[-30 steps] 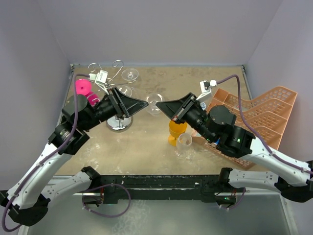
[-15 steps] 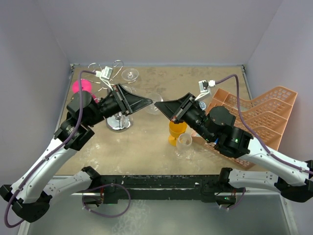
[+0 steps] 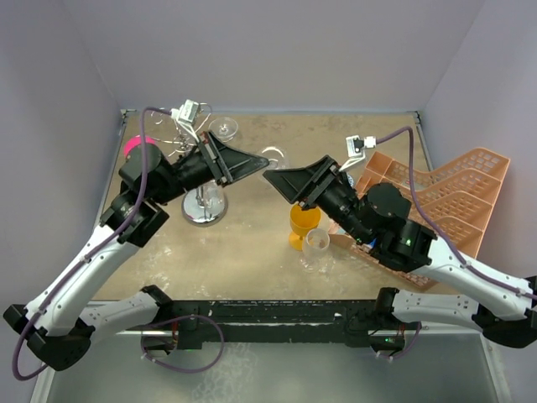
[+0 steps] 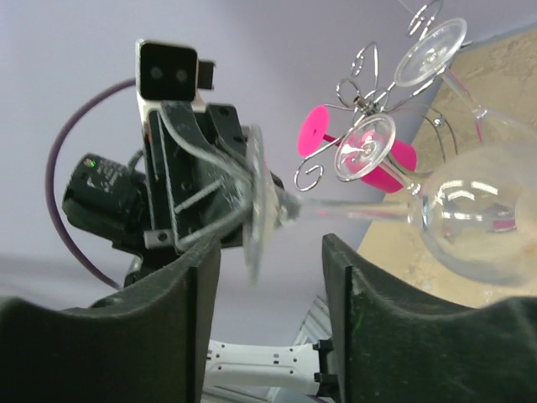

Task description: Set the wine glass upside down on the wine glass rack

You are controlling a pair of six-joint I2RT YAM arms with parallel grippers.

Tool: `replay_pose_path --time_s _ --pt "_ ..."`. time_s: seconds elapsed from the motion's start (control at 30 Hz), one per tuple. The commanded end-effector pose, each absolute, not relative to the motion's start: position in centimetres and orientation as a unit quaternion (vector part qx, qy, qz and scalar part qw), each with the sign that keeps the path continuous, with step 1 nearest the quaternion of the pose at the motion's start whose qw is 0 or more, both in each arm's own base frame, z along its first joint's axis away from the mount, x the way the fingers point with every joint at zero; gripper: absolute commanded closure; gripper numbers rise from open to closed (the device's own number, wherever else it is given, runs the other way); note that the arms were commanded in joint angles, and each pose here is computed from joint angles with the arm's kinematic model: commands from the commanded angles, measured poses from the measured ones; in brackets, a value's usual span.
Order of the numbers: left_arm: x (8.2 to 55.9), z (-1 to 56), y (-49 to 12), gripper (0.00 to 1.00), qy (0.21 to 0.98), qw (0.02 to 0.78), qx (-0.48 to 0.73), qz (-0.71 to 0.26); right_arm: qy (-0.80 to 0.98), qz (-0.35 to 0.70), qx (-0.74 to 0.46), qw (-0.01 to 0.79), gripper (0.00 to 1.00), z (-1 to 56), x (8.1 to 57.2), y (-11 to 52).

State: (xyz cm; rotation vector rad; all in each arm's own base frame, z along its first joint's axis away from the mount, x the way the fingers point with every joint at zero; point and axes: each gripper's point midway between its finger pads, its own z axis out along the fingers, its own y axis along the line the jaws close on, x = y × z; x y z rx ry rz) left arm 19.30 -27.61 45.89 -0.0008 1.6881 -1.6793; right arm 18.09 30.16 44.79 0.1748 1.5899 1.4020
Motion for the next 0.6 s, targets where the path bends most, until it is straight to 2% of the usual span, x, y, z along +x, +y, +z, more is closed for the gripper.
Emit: replay_pose_path --time_s 0.0,0.1,0.23,0.4,0.57 --pt "18.0 55.0 -27.0 1.0 0.564 0.437 0.051 -0.699 0.599 0.606 0.051 0.521 0.41 48.0 17.1 28.9" --pt "19.4 56.9 -27.6 1.0 0.553 0.466 0.058 -0.688 0.575 0.627 0.047 0.524 0.34 48.8 16.3 28.1" --pt "22.8 57.3 -28.8 1.0 0.572 0.496 0.057 -0.651 0.562 0.629 0.058 0.533 0.3 49.2 16.1 26.7" --pt "27.2 58.6 -27.9 1.0 0.572 0.531 0.029 -0.625 0.557 0.627 0.062 0.54 0.29 49.4 15.9 25.8" --pt "31.0 62.7 -24.5 1.0 0.518 0.56 0.017 -0.647 0.561 0.629 0.049 0.536 0.3 49.0 15.9 26.7"
